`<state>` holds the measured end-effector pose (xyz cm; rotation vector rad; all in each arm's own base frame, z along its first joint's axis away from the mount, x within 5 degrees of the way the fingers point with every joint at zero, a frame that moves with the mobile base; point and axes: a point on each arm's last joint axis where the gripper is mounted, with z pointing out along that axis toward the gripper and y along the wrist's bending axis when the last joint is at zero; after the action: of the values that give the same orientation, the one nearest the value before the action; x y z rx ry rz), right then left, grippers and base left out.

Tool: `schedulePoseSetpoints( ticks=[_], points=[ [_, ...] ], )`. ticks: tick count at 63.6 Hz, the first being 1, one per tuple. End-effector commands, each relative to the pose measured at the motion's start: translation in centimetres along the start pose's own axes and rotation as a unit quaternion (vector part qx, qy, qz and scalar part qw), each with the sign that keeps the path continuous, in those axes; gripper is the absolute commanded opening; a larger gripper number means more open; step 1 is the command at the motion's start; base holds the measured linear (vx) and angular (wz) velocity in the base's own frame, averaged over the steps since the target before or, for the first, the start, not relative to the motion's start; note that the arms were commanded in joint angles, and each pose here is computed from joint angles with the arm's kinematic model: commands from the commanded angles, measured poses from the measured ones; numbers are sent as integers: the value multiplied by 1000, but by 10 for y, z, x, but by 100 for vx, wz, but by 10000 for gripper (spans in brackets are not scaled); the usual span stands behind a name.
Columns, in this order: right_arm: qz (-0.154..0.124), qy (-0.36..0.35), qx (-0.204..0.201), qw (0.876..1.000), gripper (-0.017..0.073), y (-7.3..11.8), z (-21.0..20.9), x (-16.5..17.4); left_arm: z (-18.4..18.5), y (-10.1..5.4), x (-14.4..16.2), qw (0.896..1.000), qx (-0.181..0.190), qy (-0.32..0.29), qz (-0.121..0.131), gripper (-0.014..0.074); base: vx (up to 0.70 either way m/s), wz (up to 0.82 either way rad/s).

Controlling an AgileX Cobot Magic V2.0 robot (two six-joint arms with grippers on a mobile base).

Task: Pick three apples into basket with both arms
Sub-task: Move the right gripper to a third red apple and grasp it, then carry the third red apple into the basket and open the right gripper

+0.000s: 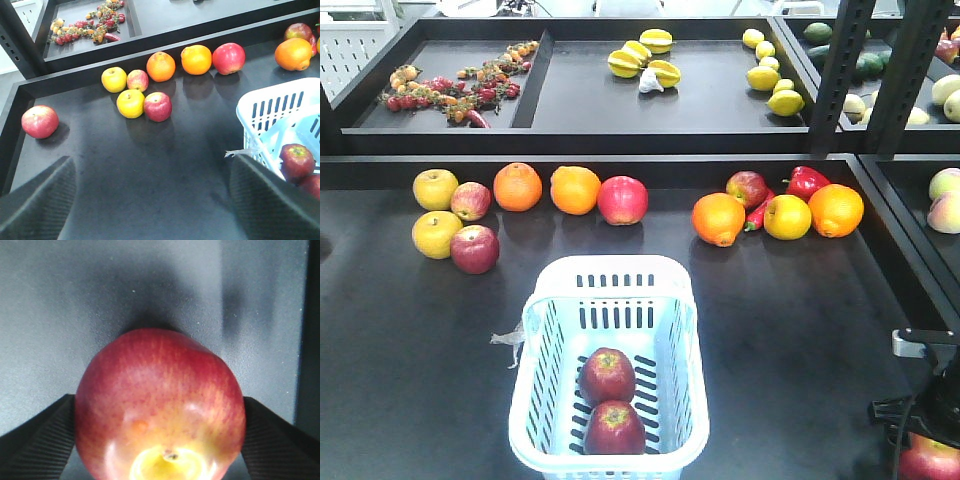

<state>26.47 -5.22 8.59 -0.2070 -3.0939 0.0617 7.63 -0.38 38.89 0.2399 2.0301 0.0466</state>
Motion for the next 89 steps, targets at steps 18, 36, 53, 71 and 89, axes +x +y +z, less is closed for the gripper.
schedulePoseSetpoints(
  ticks=[18,36,53,71,89],
  points=[
    [41,-52,-27,997,318,2,-35,-1,-3,1,-11,999,1,-40,-1,593,0,0],
    [16,-156,-32,987,318,14,-109,18,-3,1,-11,999,1,-40,-1,593,0,0],
    [-120,-250,-106,955,318,87,-173,67,-3,1,-11,999,1,-40,-1,593,0,0],
    [-246,-341,-260,869,318,173,-206,116,-3,1,-11,999,1,-40,-1,593,0,0],
    [-274,-353,-286,848,319,230,-180,110,-3,1,-11,999,1,-40,-1,593,0,0]
  ],
)
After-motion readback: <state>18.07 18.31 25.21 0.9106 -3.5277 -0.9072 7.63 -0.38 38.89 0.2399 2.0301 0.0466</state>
